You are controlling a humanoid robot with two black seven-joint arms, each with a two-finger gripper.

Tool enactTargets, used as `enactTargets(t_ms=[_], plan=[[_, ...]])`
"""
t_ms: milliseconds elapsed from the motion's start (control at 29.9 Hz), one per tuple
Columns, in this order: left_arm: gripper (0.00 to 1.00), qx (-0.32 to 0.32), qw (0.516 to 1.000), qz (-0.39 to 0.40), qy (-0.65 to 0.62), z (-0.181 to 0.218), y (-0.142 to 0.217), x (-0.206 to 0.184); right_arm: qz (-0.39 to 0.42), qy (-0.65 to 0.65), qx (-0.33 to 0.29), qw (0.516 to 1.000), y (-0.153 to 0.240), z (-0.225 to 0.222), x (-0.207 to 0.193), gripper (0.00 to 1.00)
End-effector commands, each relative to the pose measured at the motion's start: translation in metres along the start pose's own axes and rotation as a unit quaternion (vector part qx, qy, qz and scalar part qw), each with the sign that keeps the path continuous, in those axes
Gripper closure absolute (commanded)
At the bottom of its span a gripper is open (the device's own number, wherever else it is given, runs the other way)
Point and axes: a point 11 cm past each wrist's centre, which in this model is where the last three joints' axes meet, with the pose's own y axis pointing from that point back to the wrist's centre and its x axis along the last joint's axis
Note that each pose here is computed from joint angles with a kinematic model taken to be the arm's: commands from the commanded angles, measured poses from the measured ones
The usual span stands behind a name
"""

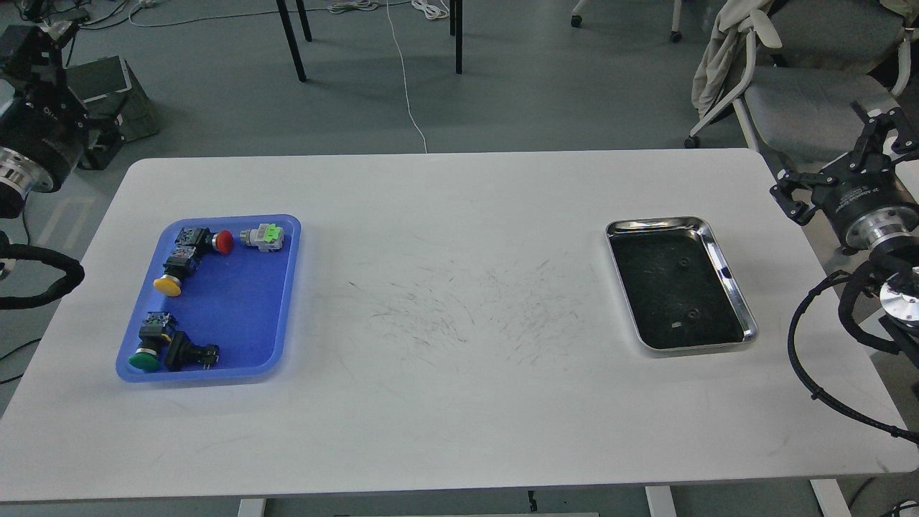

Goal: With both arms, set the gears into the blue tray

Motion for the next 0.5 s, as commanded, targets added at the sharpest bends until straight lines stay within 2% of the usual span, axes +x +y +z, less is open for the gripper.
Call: enactTargets(t_ms=[0,134,234,468], plan=[[0.02,0.019,0.999,0.027,-0.003,-0.005,0.001,0.019,0.009,0.003,0.001,1.000,-0.001,-0.002,0.003,0.01],[0.02,0.003,1.000,0.009,0.017,-0.004,-0.023,-0.007,0.014,0.006,-0.001,1.000,-0.003,-0.001,0.001,0.01],[0.02,0.002,1.000,0.025,0.014,-0.004,-0.024,0.002,0.014,0.010,-0.005,1.000,-0.003,0.001,0.001,0.01],[0.02,0.008,1.000,0.013,0.010,-0.011,-0.025,-0.005,0.013,0.028,-0.002,1.000,-0.001,-0.006,0.004,0.01]])
